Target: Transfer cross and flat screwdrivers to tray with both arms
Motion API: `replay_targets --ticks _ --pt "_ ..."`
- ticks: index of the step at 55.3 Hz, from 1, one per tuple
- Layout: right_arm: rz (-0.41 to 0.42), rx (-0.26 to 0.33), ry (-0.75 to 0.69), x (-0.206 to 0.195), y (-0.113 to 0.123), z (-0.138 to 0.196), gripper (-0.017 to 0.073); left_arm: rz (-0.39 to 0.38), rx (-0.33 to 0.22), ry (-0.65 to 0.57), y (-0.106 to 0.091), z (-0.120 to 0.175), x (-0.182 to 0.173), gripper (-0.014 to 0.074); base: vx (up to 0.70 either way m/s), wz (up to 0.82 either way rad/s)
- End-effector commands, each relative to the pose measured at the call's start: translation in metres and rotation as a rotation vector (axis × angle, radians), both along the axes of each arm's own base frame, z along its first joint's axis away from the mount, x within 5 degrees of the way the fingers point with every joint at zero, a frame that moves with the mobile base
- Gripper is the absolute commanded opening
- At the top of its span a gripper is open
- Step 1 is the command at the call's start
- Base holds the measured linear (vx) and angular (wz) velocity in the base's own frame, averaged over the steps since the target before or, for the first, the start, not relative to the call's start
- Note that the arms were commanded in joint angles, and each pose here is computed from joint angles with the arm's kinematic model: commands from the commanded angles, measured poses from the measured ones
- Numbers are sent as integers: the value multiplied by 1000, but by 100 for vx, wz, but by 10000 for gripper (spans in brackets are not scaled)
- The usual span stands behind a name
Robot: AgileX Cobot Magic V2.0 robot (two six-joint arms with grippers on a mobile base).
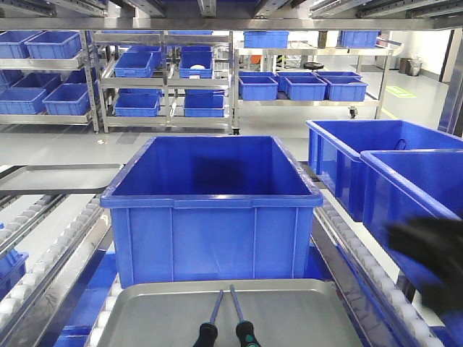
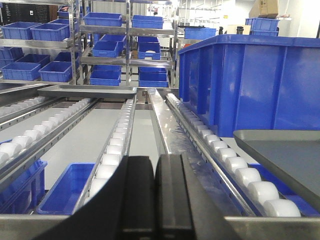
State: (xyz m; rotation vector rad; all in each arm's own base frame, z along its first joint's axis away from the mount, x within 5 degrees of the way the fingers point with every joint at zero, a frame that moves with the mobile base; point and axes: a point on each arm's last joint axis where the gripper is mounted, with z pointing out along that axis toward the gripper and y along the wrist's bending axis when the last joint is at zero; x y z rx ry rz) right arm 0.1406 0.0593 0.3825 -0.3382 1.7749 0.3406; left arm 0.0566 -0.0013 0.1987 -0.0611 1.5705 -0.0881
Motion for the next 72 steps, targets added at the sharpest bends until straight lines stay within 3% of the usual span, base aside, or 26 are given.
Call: replay_targets --ticks 1,9,20,24,28,35,72 --pt "-54 33 -245 -20 -14 -5 11 10 -11 -90 1 14 -1 -6 0 0" --pt "-173 -60 -295 -44 -36 -70 -12 10 -11 -90 1 14 -1 -6 0 0" --pt "-379 -62 -275 -72 -57 -141 -10 10 -11 -90 1 14 -1 -6 0 0" --pt "-414 -97 -304 -80 -60 -162 -10 10 -11 -90 1 14 -1 -6 0 0" --pt "-433 -91 -331 -85 -60 -180 -10 10 -11 -90 1 14 -1 -6 0 0" --pt "-427 -52 -258 -83 -60 -185 -8 10 -12 -89 1 14 -1 -6 0 0" --pt "-428 -53 -251 -83 -60 -186 -8 10 -12 -90 1 14 -1 -6 0 0"
